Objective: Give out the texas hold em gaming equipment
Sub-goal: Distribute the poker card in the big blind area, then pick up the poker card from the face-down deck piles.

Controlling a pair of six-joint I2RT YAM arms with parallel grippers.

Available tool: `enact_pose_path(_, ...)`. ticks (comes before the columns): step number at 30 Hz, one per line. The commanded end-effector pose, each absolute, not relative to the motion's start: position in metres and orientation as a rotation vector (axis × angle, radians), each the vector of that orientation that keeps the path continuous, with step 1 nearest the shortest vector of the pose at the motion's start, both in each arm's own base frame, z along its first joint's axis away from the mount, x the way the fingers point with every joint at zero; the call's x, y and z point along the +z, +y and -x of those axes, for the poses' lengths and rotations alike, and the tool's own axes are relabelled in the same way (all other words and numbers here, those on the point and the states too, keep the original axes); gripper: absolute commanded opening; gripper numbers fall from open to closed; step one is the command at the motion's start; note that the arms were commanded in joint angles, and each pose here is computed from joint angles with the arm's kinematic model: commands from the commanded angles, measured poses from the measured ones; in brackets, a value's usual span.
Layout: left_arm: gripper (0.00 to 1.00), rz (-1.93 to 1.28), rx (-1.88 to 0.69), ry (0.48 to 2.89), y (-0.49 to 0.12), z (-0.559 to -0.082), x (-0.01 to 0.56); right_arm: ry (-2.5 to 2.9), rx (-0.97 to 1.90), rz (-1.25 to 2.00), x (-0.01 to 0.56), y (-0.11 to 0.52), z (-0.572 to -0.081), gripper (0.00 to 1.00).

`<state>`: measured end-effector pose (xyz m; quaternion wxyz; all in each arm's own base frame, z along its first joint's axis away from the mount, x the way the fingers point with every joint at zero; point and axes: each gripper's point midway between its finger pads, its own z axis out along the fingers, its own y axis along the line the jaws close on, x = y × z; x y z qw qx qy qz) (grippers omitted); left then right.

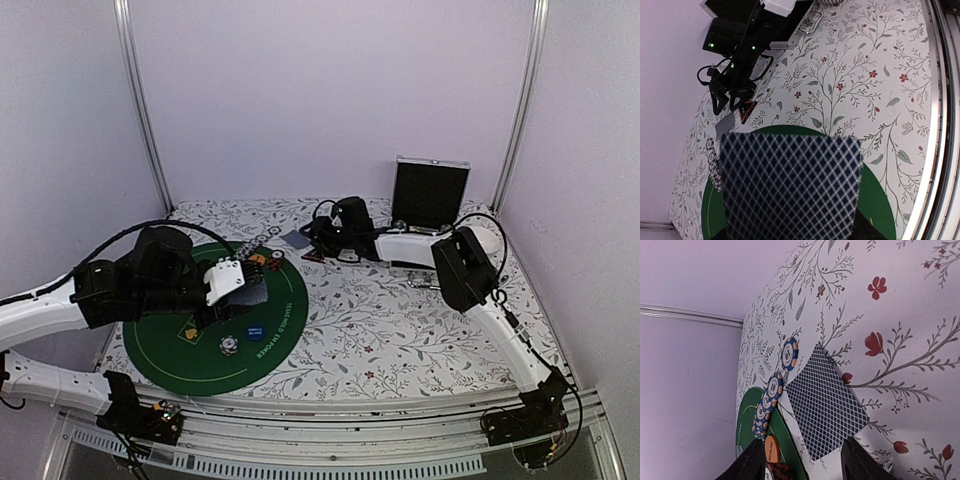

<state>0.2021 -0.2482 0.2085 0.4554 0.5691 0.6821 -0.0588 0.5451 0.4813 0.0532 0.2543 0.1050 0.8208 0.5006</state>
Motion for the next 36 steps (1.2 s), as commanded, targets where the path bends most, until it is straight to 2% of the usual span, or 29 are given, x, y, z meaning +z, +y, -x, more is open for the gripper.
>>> enact_pose_path(1,0.48,-1.393,-0.158,1.685,-0.25,-0.205,0.21,2.142,1.258,-0.115,0.123,0.479,-0.539,0.6)
enact_pose_path(3,0.48,-1.394,-0.156,1.686,-0.25,-0.205,0.21,2.141,1.237,-0.096,0.13,0.473,-0.532,0.7)
enact_pose_path(5,0.48,-1.392,-0.155,1.688,-0.25,-0.206,0.21,2.114,1.23,-0.058,0.149,0.466,-0.522,0.74)
enact_pose_path(9,0.48,-1.393,-0.156,1.689,-0.25,-0.206,0.21,1.971,1.224,0.187,0.222,0.462,-0.488,0.76)
enact_pose_path(12,0.48,-1.396,-0.155,1.689,-0.25,-0.206,0.209,1.87,1.241,0.517,0.259,0.465,-0.442,0.77)
enact_pose_path(20,0.48,-1.4,-0.154,1.685,-0.253,-0.208,0.212,1.652,1.443,1.07,0.289,0.457,-0.298,0.77)
enact_pose_path(23,0.48,-1.402,-0.147,1.683,-0.254,-0.21,0.213,1.614,1.492,1.165,0.288,0.465,-0.262,0.78)
enact_pose_path(28,0.48,-1.406,-0.154,1.685,-0.257,-0.211,0.212,1.621,1.482,1.172,0.283,0.484,-0.248,0.85)
enact_pose_path(36,0.48,-1.4,-0.159,1.68,-0.259,-0.212,0.216,1.673,1.535,1.219,0.252,0.506,-0.235,0.86)
